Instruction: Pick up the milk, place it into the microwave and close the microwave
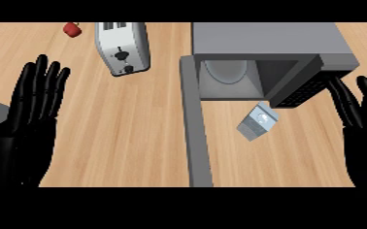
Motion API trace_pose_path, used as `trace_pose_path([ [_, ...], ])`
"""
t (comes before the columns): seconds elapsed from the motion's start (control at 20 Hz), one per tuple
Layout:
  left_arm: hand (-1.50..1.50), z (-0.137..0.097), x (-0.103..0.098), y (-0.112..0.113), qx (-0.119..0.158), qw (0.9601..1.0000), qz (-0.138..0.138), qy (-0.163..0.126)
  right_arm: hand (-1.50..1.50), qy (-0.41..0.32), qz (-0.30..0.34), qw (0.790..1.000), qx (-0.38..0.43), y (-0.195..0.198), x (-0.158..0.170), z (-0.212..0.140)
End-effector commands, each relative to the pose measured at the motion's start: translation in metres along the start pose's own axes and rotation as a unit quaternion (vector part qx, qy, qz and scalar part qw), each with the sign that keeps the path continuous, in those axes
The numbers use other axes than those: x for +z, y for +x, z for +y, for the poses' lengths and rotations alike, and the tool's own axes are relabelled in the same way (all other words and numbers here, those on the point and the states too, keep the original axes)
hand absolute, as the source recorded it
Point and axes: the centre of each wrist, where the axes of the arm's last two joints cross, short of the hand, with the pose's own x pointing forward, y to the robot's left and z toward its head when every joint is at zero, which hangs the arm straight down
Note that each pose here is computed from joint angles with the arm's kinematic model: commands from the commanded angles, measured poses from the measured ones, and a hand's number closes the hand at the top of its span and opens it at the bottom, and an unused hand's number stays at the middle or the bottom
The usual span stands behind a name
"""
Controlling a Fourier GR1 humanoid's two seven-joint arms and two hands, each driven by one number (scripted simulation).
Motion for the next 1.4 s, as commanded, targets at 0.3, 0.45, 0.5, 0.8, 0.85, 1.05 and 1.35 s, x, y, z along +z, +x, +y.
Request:
trace_pose_path([
  [0.3,-1.5,0.008,0.006,-0.004,0.096,0.994,0.049,0.019,-1.5,0.264,-0.032,0.956,-0.121,0.01,-0.027,0.012],
  [0.45,-1.5,0.031,0.027,0.014,0.103,0.9927,0.062,0.016,-1.5,0.268,-0.02,0.955,-0.129,0.012,-0.025,-0.021],
  [0.5,-1.5,0.04,0.03,0.017,0.099,0.9927,0.062,0.031,-1.5,0.27,-0.012,0.955,-0.126,0.034,-0.031,-0.02],
  [0.8,-1.5,0.045,0.065,0.058,0.102,0.9927,0.06,0.024,-1.5,0.242,0.011,0.962,-0.122,0.006,-0.04,-0.039],
  [0.85,-1.5,0.064,0.068,0.065,0.105,0.9929,0.055,0.013,-1.5,0.245,0.009,0.964,-0.107,0.008,-0.038,-0.035],
  [1.05,-1.5,0.072,0.088,0.058,0.106,0.9924,0.058,0.022,-1.5,0.238,0.023,0.967,-0.088,-0.015,-0.037,-0.035],
  [1.35,-1.5,0.072,0.091,0.071,0.097,0.9935,0.054,0.023,-1.5,0.213,0.061,0.973,-0.07,-0.05,-0.013,-0.04],
])
